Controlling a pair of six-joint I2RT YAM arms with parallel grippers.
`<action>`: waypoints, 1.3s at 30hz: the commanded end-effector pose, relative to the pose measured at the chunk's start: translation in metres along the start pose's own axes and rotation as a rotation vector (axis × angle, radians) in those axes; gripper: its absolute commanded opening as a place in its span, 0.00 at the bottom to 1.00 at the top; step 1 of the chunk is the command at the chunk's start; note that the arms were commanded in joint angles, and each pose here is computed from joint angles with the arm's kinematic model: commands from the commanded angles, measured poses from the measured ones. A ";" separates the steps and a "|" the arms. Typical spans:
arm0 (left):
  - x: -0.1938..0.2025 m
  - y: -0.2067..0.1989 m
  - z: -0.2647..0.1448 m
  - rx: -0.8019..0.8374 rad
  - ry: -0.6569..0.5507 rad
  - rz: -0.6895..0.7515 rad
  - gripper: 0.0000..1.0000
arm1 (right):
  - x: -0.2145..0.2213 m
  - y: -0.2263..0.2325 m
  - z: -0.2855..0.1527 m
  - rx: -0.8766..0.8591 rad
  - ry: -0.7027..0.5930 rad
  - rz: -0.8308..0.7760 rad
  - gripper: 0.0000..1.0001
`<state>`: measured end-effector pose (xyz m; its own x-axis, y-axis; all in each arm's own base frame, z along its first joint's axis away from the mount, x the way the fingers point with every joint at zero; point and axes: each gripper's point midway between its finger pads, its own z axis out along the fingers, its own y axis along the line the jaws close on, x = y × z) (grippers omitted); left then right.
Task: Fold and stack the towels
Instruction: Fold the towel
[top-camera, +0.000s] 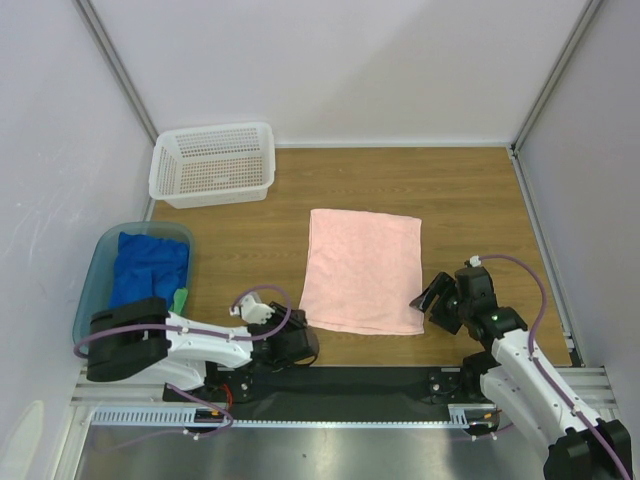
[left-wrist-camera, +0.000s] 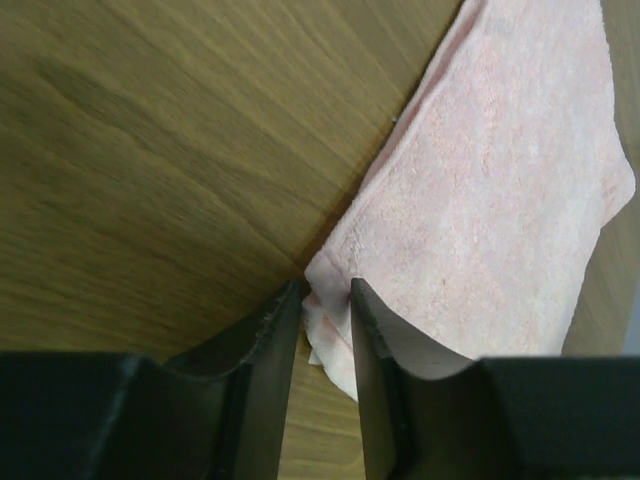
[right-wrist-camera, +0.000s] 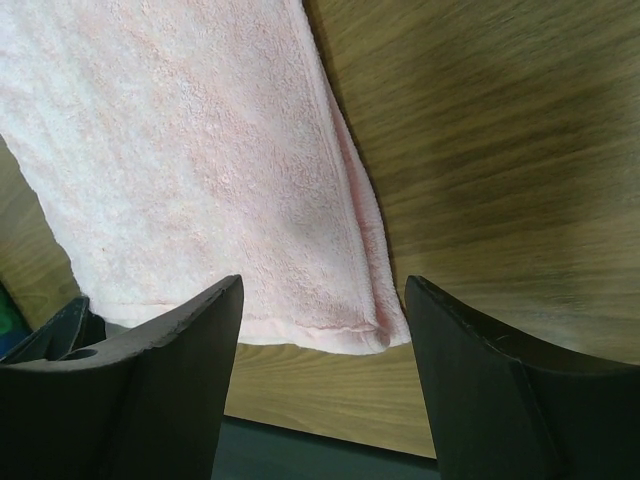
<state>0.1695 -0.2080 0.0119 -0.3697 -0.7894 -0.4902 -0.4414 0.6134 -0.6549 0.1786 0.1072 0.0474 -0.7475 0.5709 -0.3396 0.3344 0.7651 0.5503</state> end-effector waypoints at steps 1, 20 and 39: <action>-0.025 0.081 0.004 -0.264 -0.088 -0.191 0.34 | 0.003 -0.002 0.000 0.001 0.003 0.012 0.71; 0.013 0.066 -0.008 -0.201 0.186 -0.194 0.67 | 0.006 -0.009 -0.001 0.033 0.015 0.000 0.72; 0.058 0.053 -0.007 -0.246 0.330 -0.185 0.74 | 0.002 -0.006 -0.005 0.015 -0.004 -0.017 0.72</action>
<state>0.1535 -0.2732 0.0247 -0.5083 -0.8529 -0.1194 -0.5033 0.4067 -0.7624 0.1684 0.1041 0.0407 -0.7611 0.5632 -0.3218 0.3494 0.7739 0.5282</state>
